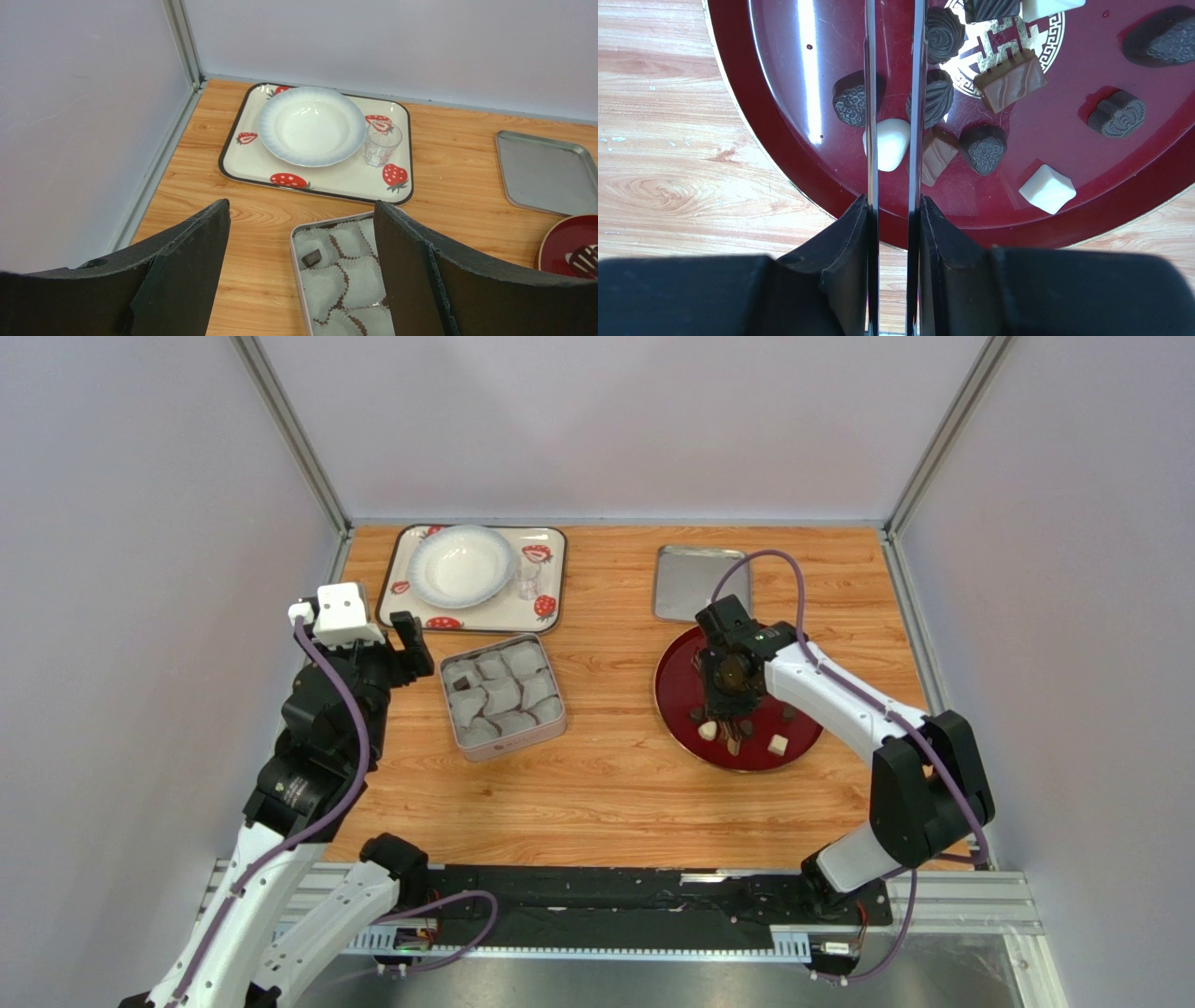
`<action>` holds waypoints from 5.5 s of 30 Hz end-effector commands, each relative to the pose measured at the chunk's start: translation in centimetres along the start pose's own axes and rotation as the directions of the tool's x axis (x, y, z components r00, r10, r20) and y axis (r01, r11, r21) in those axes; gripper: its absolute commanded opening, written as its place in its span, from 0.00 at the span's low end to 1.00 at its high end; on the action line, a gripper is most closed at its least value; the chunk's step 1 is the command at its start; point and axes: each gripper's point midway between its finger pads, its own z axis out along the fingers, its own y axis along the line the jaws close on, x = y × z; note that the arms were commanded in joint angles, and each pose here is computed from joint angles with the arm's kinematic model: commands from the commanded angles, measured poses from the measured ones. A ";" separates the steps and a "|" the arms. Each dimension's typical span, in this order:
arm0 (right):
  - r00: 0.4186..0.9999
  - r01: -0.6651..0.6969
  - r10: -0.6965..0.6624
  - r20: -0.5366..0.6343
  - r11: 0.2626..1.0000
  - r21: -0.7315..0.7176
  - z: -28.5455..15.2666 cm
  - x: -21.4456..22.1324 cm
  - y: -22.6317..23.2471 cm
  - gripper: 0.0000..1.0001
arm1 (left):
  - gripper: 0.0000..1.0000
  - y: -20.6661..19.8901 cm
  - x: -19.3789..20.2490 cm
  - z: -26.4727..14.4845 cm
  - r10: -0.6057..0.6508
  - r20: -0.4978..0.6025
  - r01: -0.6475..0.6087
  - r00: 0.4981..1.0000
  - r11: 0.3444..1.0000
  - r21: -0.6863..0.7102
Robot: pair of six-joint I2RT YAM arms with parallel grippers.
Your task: Pack the chocolate
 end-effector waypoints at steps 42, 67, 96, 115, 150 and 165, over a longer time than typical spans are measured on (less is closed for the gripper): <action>0.724 0.686 -0.579 0.374 0.663 -0.300 -8.5 0.1 30.7 0.23 | 0.83 0.1 -0.7 -0.1 -0.024 0.025 0.024 0.999 1.000 -0.003; 0.717 0.697 -0.629 0.300 0.648 -0.307 -3.1 1.8 33.2 0.34 | 0.83 0.0 -0.8 -0.2 -0.025 0.029 0.025 0.999 1.000 0.004; 0.730 0.678 -0.522 0.441 0.635 -0.369 -11.7 -0.7 32.6 0.42 | 0.83 0.1 -0.8 -0.2 -0.024 0.030 0.024 0.999 1.000 0.001; 0.891 0.395 -0.346 0.295 0.909 -0.130 -10.6 -1.0 14.2 0.31 | 0.83 -0.1 -0.6 -0.1 -0.020 0.022 0.020 1.000 1.000 0.012; 0.986 0.158 -0.157 0.047 0.987 -0.021 -6.5 6.2 1.7 0.41 | 0.82 -0.7 -0.1 0.3 -0.007 -0.001 0.007 1.000 1.000 0.025; 0.986 0.165 -0.166 0.000 0.986 -0.020 -4.6 6.7 1.9 0.41 | 0.82 -0.7 0.0 0.4 -0.003 -0.006 0.003 1.000 1.000 0.028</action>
